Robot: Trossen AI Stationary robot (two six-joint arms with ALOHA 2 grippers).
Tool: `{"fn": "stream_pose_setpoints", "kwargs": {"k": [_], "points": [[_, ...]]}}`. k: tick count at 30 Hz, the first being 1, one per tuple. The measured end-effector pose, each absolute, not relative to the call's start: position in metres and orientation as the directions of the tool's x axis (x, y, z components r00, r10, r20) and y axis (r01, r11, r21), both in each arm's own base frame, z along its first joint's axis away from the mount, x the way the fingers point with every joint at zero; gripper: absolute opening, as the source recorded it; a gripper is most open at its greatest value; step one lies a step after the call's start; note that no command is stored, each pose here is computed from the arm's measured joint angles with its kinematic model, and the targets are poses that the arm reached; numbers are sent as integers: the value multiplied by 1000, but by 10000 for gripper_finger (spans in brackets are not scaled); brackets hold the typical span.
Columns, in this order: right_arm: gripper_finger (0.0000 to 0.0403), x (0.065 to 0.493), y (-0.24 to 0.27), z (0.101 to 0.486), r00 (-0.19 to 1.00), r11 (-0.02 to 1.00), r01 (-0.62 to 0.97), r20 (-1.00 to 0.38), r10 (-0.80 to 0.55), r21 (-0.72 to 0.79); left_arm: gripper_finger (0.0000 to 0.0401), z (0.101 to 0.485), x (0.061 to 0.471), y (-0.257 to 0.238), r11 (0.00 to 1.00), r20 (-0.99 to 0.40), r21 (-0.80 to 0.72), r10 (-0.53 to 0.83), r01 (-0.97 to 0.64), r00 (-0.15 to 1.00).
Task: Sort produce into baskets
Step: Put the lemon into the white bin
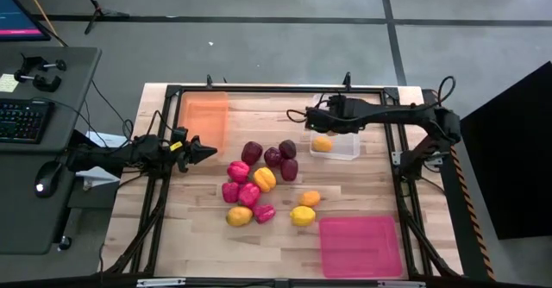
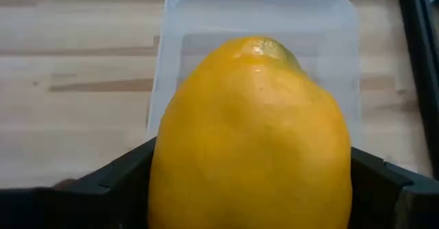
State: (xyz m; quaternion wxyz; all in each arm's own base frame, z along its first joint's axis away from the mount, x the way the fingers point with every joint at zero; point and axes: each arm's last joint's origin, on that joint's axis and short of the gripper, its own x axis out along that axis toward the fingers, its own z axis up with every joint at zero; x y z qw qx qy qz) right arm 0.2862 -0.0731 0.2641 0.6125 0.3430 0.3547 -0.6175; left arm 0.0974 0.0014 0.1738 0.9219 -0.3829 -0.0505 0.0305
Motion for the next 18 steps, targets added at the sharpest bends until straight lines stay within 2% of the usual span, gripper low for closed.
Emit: {"fn": "stream_pose_setpoints", "kwargs": {"k": [5, 10, 18], "points": [[331, 286, -82, 265, -14, 61, 997, -849, -529, -54, 5, 174, 97, 1, 705, 70, -709, 95, -17, 993], [337, 285, -88, 264, -2, 100, 993, -881, -473, -56, 5, 174, 97, 1, 705, 70, -709, 95, -17, 993], [396, 284, -93, 263, 5, 115, 992, -901, -434, -50, 5, 174, 97, 1, 705, 70, -709, 96, -18, 993]]}}
